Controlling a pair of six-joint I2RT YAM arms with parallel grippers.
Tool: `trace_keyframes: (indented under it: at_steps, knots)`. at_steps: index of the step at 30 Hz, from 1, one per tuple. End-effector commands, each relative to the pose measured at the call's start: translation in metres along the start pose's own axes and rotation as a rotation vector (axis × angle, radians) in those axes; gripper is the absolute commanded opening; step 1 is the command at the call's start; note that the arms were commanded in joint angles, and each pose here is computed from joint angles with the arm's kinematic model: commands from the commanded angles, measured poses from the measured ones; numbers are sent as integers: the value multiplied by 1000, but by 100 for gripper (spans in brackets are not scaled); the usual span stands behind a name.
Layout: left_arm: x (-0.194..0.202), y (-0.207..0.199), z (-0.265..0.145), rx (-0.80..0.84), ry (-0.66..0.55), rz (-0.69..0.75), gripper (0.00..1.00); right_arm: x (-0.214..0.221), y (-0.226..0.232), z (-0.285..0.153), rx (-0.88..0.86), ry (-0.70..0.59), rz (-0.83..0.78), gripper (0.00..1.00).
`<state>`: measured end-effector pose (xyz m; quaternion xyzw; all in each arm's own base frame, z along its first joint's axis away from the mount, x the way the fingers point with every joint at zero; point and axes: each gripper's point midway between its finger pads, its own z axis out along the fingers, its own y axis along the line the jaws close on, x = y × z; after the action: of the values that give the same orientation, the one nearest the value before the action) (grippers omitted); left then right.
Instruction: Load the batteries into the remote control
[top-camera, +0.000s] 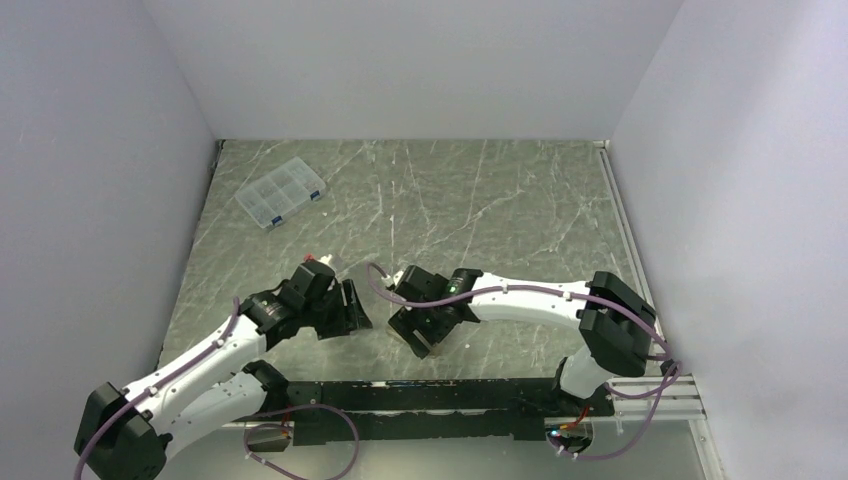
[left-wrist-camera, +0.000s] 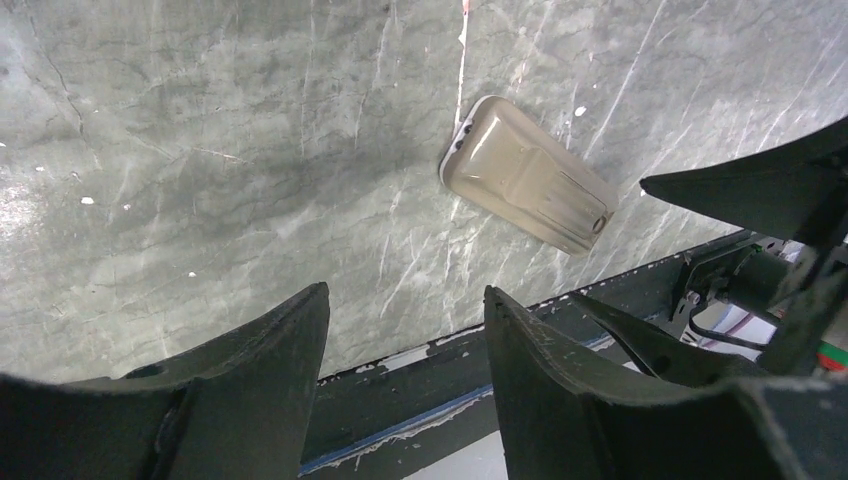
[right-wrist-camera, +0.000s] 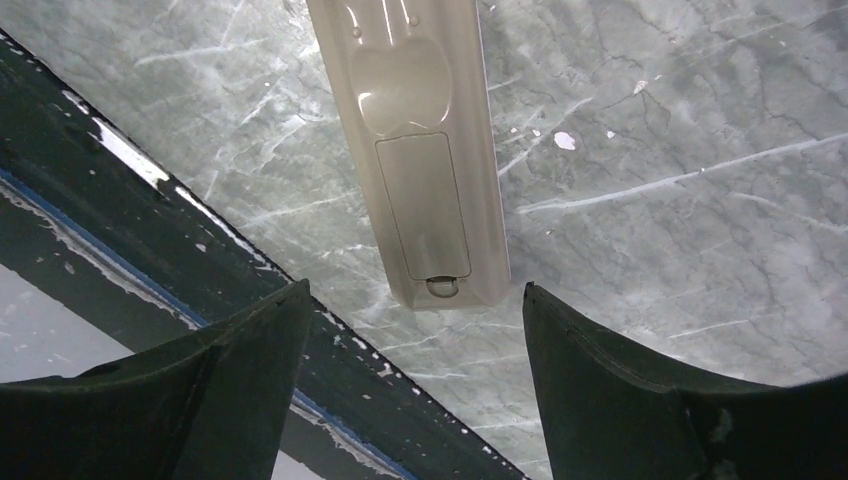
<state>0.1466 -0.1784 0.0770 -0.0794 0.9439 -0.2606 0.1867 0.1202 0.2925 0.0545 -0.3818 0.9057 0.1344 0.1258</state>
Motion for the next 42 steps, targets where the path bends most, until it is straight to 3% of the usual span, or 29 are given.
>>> trace_keyframes:
  at_steps: [1,26,31,39,42]
  knots:
    - [-14,-12,-14,22,-46,19,65,-10,4,0,-33,-65,-25,80]
    - [-10,-15,-33,45,-55,-32,81,9,-5,34,65,-5,-55,70]
    - [-9,-14,-36,40,-56,-40,86,11,-5,35,83,3,-67,61]
    - [-5,-11,-40,32,-53,-51,87,16,-6,37,86,12,-60,33]
    - [-5,-14,-42,53,-52,-48,88,14,-2,35,67,-2,-50,26]
